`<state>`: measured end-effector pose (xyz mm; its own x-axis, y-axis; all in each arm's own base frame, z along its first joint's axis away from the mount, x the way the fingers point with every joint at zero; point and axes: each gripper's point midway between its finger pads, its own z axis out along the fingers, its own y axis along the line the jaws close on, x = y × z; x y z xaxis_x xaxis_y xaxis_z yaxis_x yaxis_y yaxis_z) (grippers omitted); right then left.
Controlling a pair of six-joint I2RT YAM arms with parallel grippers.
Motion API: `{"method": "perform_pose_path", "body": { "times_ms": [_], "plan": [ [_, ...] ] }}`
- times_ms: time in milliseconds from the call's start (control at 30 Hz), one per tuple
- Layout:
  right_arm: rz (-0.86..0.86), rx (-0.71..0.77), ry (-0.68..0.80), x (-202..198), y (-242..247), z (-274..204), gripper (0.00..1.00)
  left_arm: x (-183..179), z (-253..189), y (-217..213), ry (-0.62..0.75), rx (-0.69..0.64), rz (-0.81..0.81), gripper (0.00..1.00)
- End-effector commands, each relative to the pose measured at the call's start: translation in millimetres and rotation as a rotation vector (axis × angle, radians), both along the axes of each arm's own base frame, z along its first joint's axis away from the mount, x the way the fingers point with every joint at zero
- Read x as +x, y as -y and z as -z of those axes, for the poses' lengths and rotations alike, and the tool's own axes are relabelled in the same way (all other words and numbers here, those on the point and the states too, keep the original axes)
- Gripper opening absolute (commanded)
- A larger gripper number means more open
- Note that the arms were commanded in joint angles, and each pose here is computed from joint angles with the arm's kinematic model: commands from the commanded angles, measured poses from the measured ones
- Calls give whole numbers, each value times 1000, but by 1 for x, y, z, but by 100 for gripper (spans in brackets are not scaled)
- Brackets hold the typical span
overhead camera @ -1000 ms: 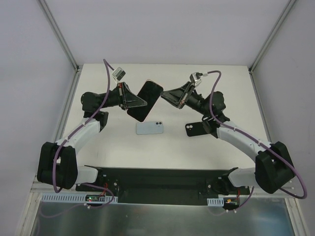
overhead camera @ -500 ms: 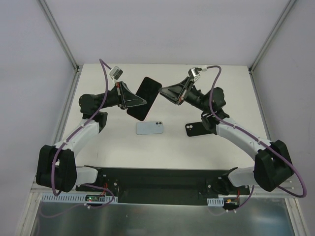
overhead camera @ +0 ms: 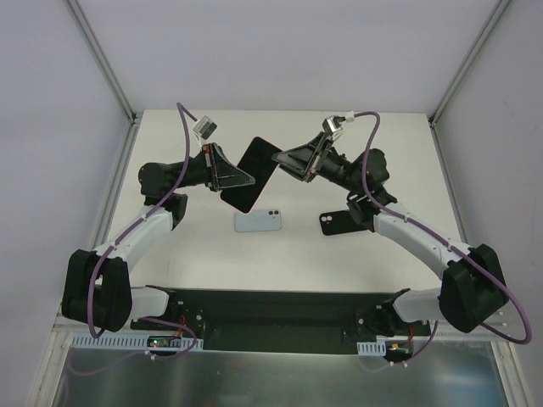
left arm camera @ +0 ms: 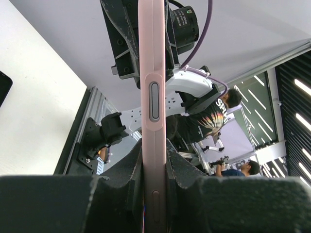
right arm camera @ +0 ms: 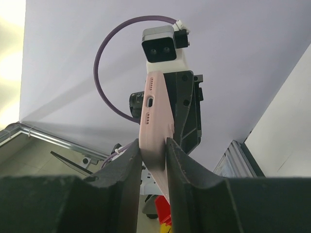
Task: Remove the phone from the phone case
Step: Remove the phone case from the phone.
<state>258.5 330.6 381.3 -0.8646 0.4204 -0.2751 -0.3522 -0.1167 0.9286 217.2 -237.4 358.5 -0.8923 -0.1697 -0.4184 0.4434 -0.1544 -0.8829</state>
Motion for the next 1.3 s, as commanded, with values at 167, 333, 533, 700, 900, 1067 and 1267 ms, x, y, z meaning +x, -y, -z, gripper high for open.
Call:
{"method": "perform_pose_path", "body": {
  "times_ms": [167,333,533,700,900,1067,1267],
  "plan": [
    [36,59,114,-13,20,-39,28,-34,-36,-6,351,-90,3,0],
    [60,57,115,-15,29,-39,31,-35,-35,-6,353,-90,3,0],
    [57,44,120,-15,29,-41,29,-35,-37,-7,354,-91,3,0],
    [30,28,120,-16,25,-39,26,-36,-38,-7,360,-93,1,0],
    [12,58,96,-15,23,-40,2,-36,-37,-7,357,-92,4,0],
    [-43,383,111,-12,35,-76,1,-43,-42,-8,382,-100,21,0],
    [-113,550,-3,-6,20,-90,1,-55,-49,-11,423,-110,51,0]
  ]
}}
